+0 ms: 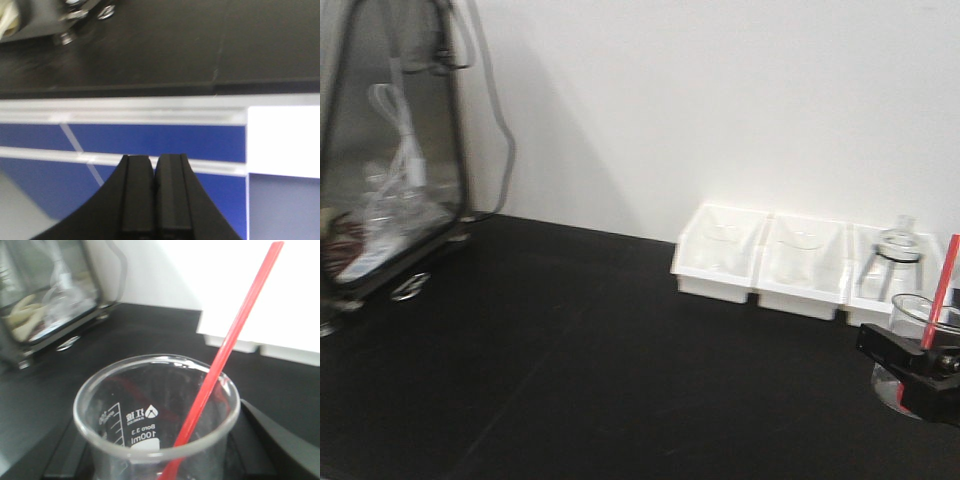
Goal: Grab beaker from right and move to left
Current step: 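Drive the base to the counter with white bins, holding the beaker, then lower the held beaker onto the counter in front of the bins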
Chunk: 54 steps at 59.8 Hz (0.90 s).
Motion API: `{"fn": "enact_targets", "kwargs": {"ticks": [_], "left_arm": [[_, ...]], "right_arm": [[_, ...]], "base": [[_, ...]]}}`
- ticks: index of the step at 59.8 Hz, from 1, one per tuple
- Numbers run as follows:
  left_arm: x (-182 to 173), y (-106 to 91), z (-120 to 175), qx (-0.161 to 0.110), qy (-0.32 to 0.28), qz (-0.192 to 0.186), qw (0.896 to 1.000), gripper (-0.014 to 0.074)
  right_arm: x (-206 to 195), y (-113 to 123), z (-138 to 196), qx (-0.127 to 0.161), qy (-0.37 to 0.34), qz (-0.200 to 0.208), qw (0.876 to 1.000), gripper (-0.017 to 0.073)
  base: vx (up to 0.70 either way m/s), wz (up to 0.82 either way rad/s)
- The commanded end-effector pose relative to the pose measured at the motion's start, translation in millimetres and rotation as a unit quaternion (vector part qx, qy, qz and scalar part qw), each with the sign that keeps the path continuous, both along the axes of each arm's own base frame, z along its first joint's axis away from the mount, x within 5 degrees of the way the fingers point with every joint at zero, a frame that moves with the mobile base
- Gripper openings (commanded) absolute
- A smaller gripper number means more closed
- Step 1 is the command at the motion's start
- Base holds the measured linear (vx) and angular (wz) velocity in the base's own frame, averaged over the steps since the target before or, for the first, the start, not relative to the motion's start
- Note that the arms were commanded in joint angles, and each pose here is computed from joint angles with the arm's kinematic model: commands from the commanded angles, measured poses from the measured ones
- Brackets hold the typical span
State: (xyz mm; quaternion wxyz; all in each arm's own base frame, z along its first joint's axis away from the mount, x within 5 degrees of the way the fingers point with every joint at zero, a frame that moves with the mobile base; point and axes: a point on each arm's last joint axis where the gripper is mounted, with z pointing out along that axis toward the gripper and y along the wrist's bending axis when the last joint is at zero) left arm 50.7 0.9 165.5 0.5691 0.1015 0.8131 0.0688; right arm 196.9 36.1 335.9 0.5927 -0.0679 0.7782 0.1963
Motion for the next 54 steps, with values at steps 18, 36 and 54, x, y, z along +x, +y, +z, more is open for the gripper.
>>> {"fn": "enact_targets", "kwargs": {"ticks": [18, 36, 54], "left_arm": [[2.1, -0.9, 0.7, -0.001, -0.032, -0.006, 0.999, -0.0006], [2.1, -0.9, 0.7, -0.001, -0.032, -0.006, 0.999, -0.0006], [2.1, -0.9, 0.7, -0.001, -0.032, -0.006, 0.999, -0.0006]], "right_arm": [[-1.1, -2.2, 11.9, -0.017, -0.024, -0.007, 1.000, -0.0001], [-1.1, -2.2, 11.9, -0.017, -0.024, -0.007, 1.000, -0.0001], [-1.1, -2.2, 11.9, -0.017, -0.024, -0.007, 1.000, -0.0001]], "base": [[0.20, -0.61], [0.12, -0.48], [0.05, -0.18]]}}
